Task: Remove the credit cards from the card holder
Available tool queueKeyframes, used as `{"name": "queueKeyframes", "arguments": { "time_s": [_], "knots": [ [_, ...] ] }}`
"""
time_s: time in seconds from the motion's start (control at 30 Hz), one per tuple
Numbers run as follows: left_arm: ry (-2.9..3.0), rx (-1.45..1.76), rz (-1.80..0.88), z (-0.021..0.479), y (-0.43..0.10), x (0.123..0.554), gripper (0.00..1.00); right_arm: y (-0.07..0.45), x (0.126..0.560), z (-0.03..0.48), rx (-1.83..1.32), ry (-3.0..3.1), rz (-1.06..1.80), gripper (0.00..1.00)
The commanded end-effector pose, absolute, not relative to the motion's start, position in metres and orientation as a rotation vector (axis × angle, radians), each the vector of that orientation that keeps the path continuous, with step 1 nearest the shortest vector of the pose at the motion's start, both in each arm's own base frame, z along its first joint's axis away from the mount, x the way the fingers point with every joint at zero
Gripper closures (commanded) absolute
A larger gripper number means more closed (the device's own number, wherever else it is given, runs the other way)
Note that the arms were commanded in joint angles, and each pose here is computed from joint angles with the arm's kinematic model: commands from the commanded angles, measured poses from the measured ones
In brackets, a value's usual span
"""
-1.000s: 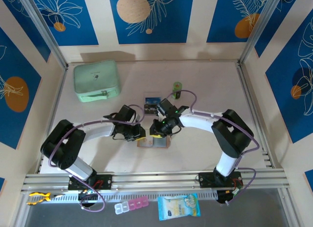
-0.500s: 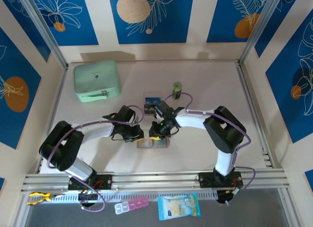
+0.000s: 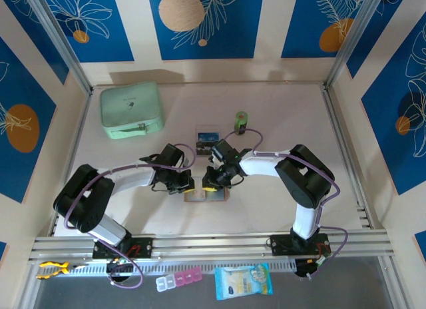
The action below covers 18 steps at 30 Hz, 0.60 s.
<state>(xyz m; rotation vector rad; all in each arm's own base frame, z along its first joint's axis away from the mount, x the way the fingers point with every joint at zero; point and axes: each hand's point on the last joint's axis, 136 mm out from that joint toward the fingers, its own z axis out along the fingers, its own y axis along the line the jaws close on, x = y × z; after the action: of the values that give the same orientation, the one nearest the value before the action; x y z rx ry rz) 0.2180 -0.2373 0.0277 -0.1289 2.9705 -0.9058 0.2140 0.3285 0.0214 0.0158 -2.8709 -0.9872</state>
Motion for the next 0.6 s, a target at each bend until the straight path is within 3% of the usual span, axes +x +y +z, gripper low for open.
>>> {"name": "queueKeyframes", "arguments": {
  "time_s": [0.0, 0.27, 0.57],
  "knots": [
    [3.007, -0.135, -0.85, 0.019, -0.23, 0.216, 0.93, 0.331, 0.207, 0.029, 0.018, -2.837, -1.028, 0.87],
    [2.973, -0.124, -0.846, 0.033, -0.23, 0.22, 0.92, 0.319, 0.209, 0.035, 0.015, -2.898, -0.931, 0.8],
    [2.964, -0.112, -0.779, 0.039, -0.22, 0.224, 0.91, 0.327, 0.211, 0.049, 0.041, -2.886, -1.002, 0.79]
  ]
}}
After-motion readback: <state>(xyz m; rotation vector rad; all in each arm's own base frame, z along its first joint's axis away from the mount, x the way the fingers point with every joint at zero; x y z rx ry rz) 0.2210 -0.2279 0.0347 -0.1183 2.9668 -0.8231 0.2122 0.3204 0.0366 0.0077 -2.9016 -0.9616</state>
